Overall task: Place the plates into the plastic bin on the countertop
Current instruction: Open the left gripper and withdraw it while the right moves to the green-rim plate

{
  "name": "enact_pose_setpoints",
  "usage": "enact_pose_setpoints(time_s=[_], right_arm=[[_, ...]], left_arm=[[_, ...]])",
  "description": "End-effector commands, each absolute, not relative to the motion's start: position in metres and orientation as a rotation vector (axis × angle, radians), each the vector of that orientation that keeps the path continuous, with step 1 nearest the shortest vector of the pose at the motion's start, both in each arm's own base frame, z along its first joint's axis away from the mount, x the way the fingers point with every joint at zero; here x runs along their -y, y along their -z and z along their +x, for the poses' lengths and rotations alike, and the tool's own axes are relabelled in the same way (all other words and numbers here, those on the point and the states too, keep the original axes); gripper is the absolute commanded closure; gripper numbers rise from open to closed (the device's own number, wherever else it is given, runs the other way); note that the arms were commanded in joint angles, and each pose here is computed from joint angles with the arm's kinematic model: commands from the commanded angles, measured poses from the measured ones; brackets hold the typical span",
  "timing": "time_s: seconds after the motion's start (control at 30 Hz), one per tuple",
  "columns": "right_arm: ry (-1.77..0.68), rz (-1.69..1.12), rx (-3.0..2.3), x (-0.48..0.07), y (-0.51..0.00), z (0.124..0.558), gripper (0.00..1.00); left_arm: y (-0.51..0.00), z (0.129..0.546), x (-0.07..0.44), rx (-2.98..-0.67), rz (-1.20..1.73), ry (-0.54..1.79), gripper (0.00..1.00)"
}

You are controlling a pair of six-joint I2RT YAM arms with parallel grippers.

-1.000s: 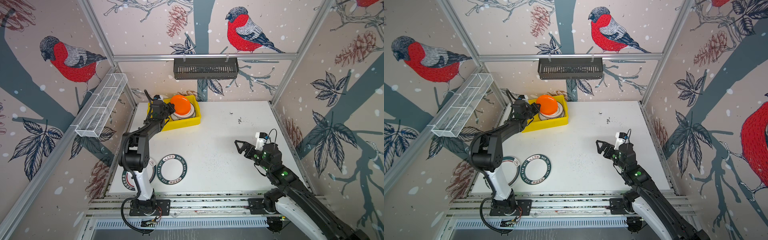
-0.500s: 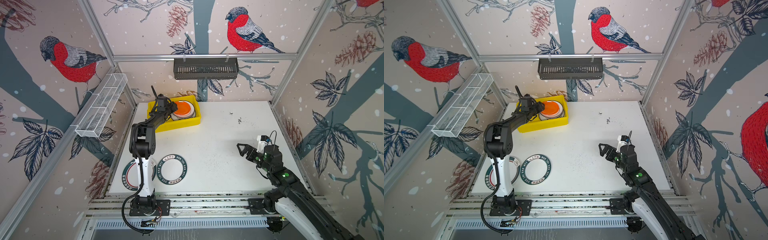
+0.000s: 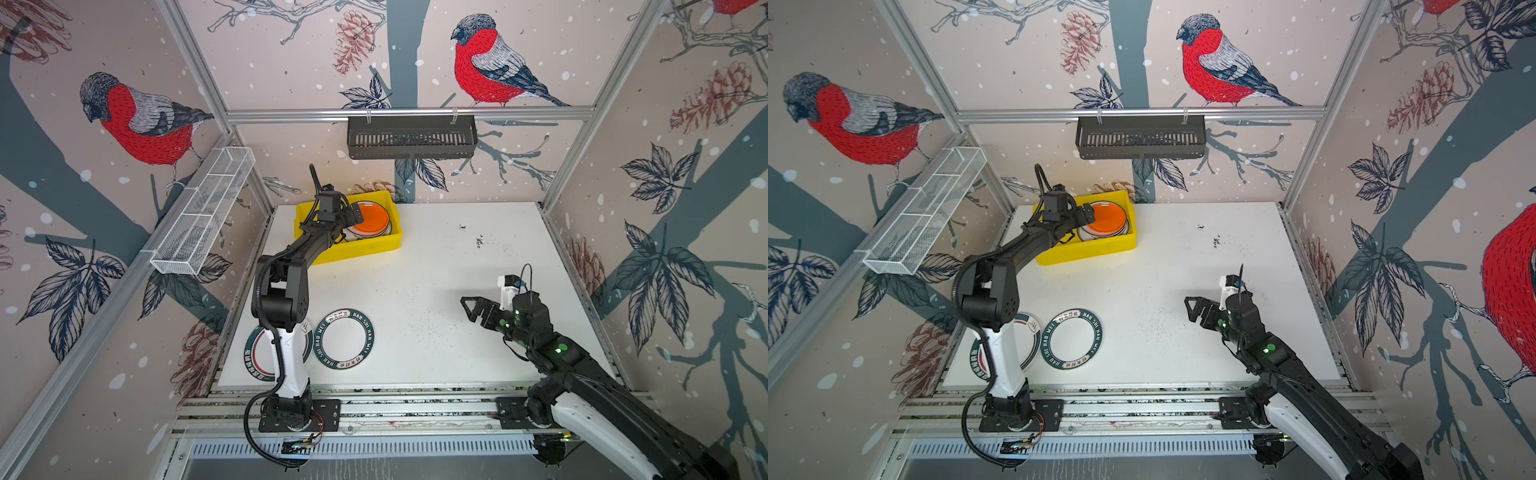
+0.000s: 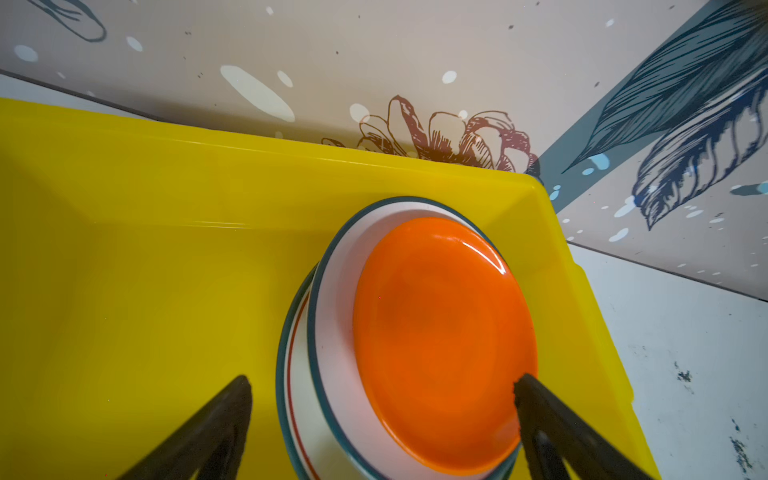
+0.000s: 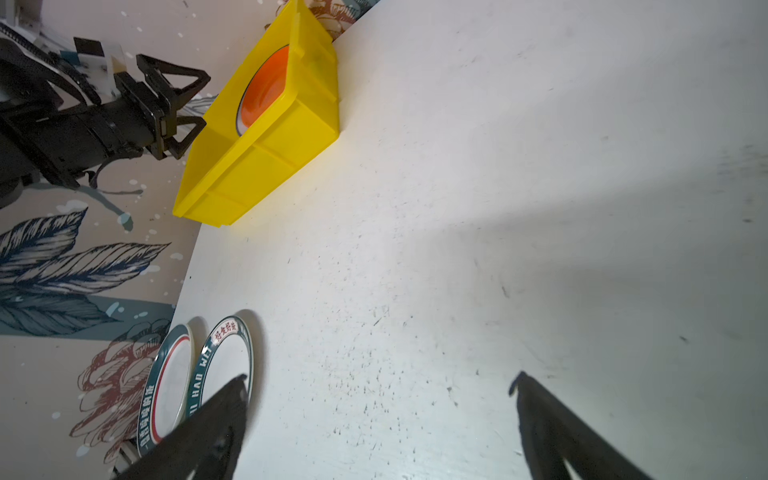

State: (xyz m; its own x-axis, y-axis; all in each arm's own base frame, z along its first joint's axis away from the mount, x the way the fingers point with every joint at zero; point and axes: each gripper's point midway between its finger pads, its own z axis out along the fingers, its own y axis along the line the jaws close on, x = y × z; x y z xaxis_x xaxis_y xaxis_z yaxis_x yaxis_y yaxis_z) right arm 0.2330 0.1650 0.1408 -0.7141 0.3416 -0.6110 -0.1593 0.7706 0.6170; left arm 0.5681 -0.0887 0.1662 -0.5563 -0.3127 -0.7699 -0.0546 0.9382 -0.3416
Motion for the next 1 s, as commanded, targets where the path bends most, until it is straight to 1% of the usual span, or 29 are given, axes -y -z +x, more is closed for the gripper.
enact_pose_setpoints(time_s=[0.0, 0.07, 0.2, 0.33, 0.43, 0.53, 0.6, 0.67, 0.83, 0.9, 0.97], right_arm=[[-0.841, 0.106, -2.225, -0.177, -0.135, 0.239, 0.01], [-0.882, 0.053, -2.27, -0.194, -0.126, 0.237, 0.02], [-0.933, -0.113, -2.325, -0.233, -0.123, 0.235, 0.03], [-0.982, -0.253, -2.37, -0.275, -0.118, 0.234, 0.05], [-1.018, -0.331, -2.394, -0.301, -0.108, 0.232, 0.09], [-1.069, -0.407, -2.413, -0.328, -0.101, 0.227, 0.16], [-1.081, -0.461, -2.416, -0.344, -0.097, 0.223, 0.18], [-1.085, -0.512, -2.431, -0.361, -0.091, 0.22, 0.22], [-1.1, -0.633, -2.464, -0.395, -0.077, 0.209, 0.29], [-1.087, -0.666, -2.482, -0.403, -0.072, 0.206, 0.3], [-1.078, -0.693, -2.496, -0.409, -0.068, 0.203, 0.37]], left_arm=[[-0.175, 0.542, 0.072, -2.14, -0.367, 0.295, 0.02], [-0.165, 0.514, 0.065, -2.181, -0.413, 0.286, 0.02], [-0.152, 0.464, 0.062, -2.181, -0.44, 0.321, 0.02], [-0.148, 0.413, 0.062, -2.189, -0.44, 0.332, 0.02], [-0.144, 0.381, 0.061, -2.202, -0.439, 0.339, 0.02], [-0.142, 0.354, 0.054, -2.208, -0.457, 0.33, 0.02], [-0.145, 0.342, 0.052, -2.189, -0.46, 0.34, 0.02], [-0.146, 0.333, 0.049, -2.168, -0.46, 0.339, 0.02], [-0.148, 0.321, 0.043, -2.167, -0.463, 0.316, 0.02], [-0.146, 0.318, 0.044, -2.172, -0.464, 0.322, 0.02], [-0.145, 0.316, 0.044, -2.168, -0.468, 0.333, 0.02]])
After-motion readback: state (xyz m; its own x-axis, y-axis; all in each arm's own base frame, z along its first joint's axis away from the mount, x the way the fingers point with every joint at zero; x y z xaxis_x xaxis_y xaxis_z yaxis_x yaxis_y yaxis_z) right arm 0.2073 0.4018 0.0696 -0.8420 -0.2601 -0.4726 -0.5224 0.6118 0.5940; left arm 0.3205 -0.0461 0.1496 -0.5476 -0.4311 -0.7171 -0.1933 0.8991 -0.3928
